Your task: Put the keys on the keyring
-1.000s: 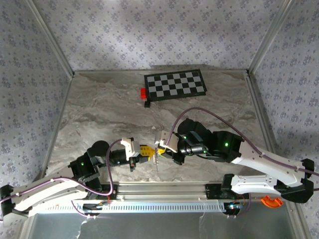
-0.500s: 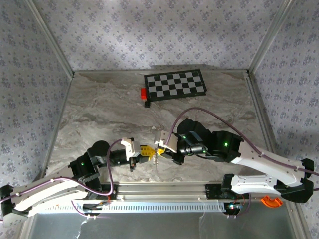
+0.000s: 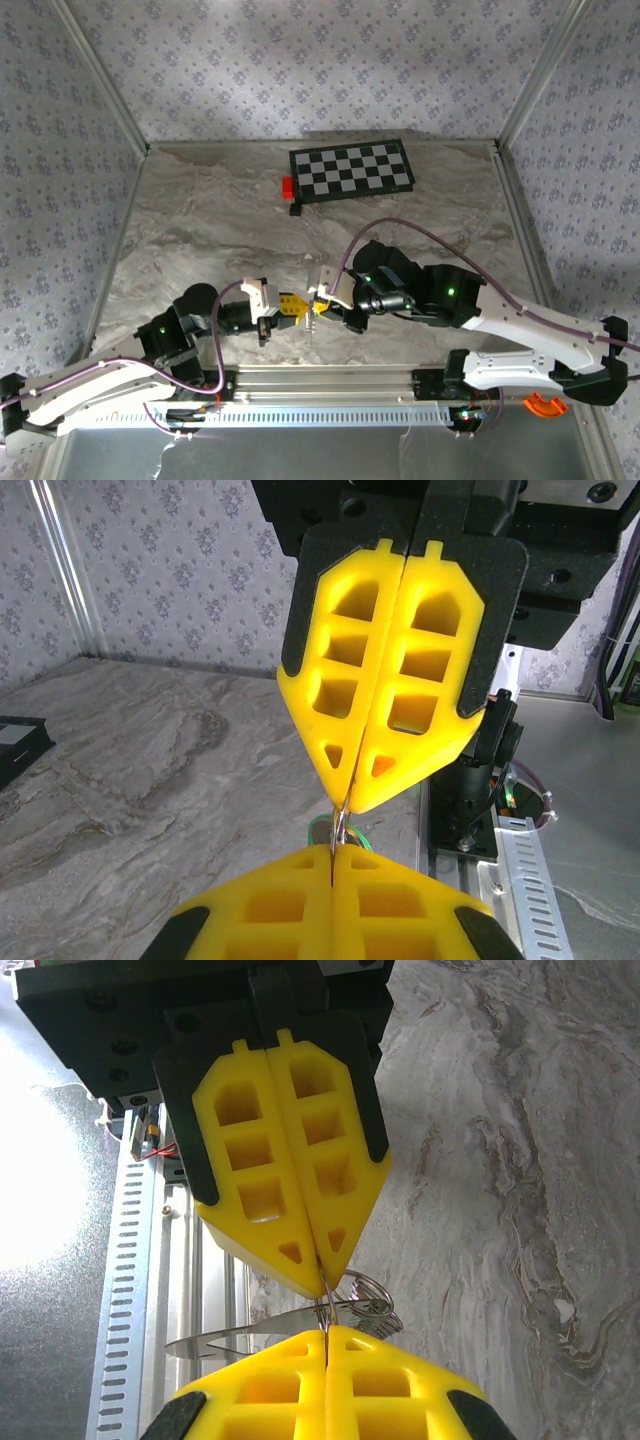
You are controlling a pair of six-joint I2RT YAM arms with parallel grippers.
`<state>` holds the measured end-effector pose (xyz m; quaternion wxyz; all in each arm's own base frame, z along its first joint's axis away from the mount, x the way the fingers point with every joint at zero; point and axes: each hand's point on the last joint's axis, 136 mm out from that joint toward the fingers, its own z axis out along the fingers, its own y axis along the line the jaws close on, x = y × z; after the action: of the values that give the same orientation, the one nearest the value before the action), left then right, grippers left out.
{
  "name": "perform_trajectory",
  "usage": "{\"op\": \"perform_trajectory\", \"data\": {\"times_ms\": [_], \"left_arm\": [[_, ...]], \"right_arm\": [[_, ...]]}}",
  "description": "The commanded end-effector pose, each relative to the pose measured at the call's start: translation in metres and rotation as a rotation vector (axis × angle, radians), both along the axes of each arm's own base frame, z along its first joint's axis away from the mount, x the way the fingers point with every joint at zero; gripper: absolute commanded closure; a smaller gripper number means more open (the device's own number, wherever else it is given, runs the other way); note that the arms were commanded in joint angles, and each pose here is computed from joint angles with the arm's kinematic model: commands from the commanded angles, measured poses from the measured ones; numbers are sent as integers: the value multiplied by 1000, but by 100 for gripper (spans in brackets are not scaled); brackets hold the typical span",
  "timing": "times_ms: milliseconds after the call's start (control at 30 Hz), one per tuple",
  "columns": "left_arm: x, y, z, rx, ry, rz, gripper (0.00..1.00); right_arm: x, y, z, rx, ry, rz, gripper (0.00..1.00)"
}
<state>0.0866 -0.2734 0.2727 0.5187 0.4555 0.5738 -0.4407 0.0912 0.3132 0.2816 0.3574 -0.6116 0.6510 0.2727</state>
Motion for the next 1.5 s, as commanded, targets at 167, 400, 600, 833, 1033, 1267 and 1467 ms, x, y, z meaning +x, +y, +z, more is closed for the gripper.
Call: {"op": "perform_trajectory", "data": {"times_ms": [167,400,600,833,1033,1267,1467], "left_arm": [[0,1,34,-112,-14,7,100],[0,2,44,-139,2,8,100],[-4,6,53,-179,-3,0,100],[-4,8,56,-197,0,0,100],[-4,9,58,-221,10,0,100],[-1,8,56,-212,15,17,100],[2,8,54,-208,5,35,100]], "right_arm": [[-7,7,-10,-29,-22,37,100],[-6,7,-14,-54,-56,30,100],[-2,3,-14,-53,-79,6,100],[2,0,-12,-19,-108,-21,100],[4,1,-4,46,-124,-41,99],[4,-3,6,98,-129,-57,82],[3,-11,20,167,-131,-77,72]]}}
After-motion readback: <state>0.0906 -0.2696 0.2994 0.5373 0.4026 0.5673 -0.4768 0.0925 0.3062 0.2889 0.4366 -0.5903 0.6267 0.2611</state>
